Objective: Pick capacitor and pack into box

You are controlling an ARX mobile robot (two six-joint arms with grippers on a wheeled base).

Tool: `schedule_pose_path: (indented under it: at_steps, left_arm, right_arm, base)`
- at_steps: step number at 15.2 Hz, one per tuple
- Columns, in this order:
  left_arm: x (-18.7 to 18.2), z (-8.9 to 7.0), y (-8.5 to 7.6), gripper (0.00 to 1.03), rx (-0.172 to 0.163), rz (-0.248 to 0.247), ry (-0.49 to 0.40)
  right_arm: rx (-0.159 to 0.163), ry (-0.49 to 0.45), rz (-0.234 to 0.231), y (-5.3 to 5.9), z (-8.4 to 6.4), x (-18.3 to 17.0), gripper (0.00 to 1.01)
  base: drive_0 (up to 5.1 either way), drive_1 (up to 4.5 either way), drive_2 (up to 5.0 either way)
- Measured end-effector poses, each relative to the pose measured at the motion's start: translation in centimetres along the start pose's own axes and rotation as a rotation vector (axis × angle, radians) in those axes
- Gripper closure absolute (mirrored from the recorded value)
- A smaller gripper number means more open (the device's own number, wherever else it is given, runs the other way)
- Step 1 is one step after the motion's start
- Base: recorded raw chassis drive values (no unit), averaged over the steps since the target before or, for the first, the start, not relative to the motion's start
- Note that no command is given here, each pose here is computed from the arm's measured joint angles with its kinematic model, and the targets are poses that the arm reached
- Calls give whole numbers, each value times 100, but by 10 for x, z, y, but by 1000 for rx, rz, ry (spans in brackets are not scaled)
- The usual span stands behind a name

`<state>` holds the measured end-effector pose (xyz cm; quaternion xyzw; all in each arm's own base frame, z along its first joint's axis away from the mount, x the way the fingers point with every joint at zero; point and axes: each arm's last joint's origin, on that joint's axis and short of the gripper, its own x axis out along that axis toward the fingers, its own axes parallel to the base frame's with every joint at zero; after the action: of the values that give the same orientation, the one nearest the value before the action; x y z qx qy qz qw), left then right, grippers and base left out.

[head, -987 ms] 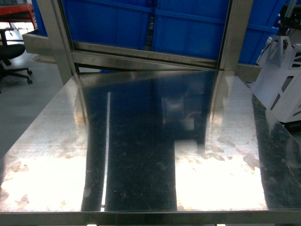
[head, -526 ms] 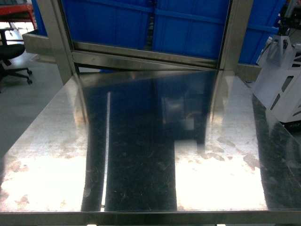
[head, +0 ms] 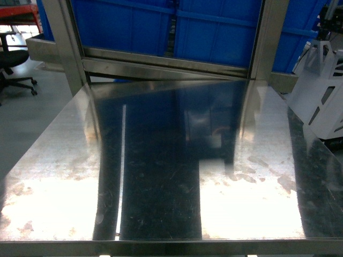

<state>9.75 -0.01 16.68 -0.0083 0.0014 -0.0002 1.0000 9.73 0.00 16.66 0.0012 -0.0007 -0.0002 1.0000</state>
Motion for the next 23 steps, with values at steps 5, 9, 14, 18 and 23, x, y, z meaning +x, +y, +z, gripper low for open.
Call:
schedule_pose_path:
  at_steps: [5,9,14,18,23]
  left_arm:
    - [0,0,0,59,0,0,0]
    - [0,0,0,59,0,0,-1]
    - [0,0,0,59,0,0,-4]
    - [0,0,0,59,0,1,-2]
    - [0,0,0,59,2,0,0]
  right_arm:
    - [0,0,0,0,0,0,3]
    - [0,-1,0,0,0,0,3]
    - [0,-2,0,0,0,0,3]
    - [0,-2,0,0,0,0,3]
    - [1,0,0,0,0,0,3]
  base:
    - [0,0,0]
    - [0,0,0]
    - [0,0,0]
    - [0,0,0]
    - [0,0,0]
